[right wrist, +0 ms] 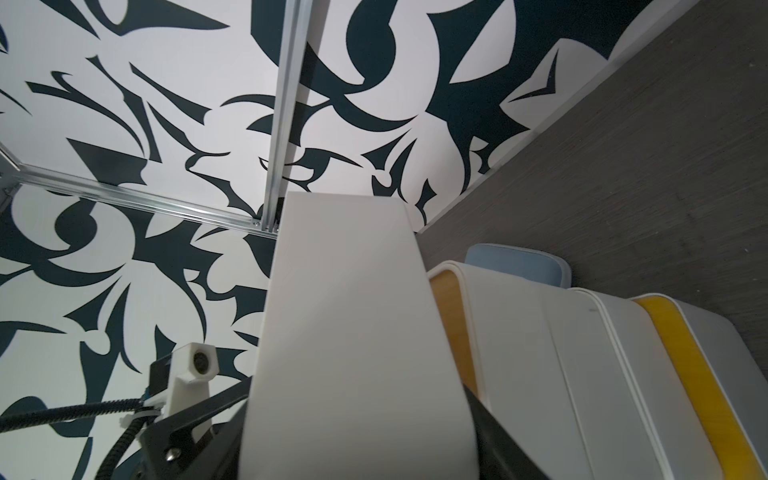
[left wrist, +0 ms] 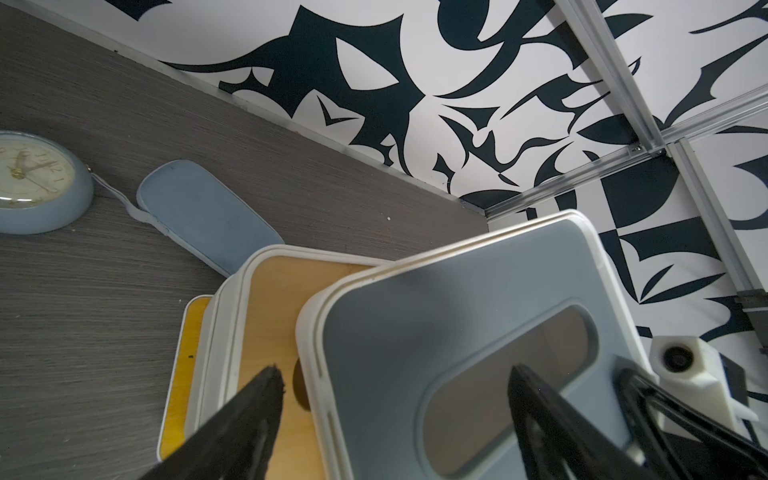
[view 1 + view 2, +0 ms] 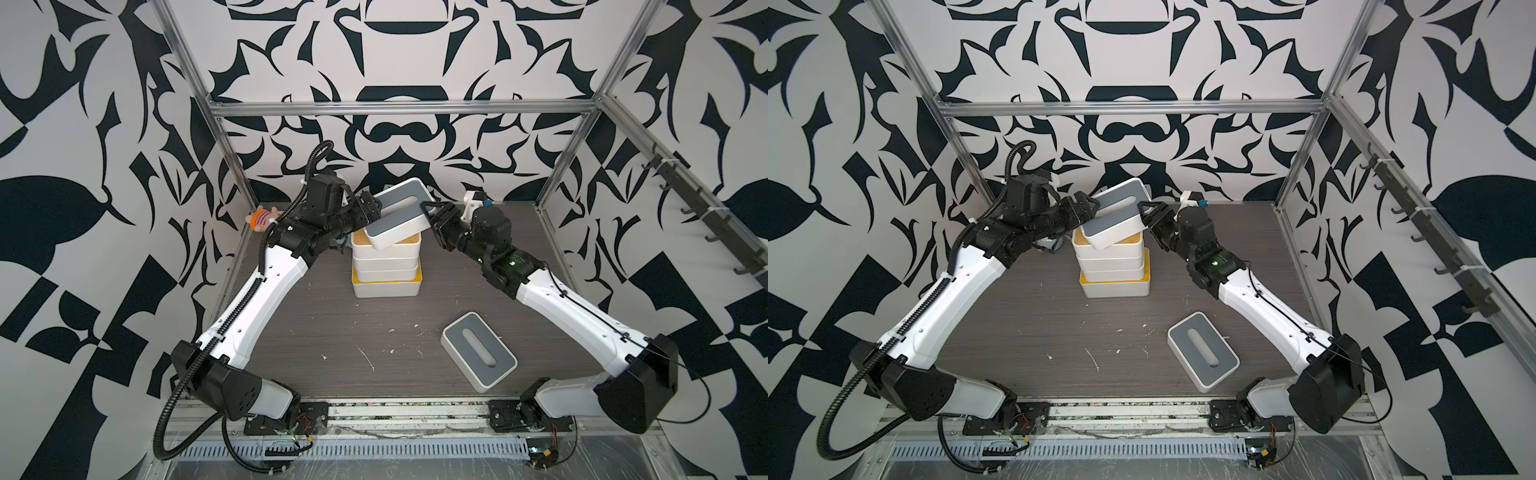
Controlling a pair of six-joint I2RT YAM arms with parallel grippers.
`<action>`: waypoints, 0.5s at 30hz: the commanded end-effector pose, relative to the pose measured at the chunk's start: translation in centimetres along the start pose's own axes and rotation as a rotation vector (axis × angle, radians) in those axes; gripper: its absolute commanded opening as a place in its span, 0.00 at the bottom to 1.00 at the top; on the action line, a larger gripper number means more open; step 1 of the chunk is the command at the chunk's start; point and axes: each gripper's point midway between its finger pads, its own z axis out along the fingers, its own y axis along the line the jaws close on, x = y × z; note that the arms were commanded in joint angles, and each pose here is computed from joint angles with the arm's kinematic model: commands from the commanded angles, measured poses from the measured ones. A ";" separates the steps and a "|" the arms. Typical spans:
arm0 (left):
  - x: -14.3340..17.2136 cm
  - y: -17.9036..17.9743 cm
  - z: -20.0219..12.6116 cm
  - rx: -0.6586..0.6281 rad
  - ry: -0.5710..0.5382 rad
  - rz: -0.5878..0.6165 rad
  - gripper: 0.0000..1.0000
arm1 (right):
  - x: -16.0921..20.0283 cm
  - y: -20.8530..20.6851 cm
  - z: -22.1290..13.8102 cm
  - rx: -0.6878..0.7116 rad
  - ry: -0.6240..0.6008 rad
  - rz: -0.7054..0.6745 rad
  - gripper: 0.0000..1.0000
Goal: Stack the tissue boxes
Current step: Place the tissue box at the tissue box.
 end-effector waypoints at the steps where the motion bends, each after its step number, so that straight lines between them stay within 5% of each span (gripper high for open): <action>1: -0.7 -0.7 -0.6 -0.004 -0.026 0.016 0.89 | 0.3 0.1 -0.4 -0.004 0.004 -0.035 0.70; 15: 0.1 0.0 0.3 -0.071 -0.012 0.071 0.78 | 0.8 -1.3 -1.0 0.044 0.019 -0.050 0.83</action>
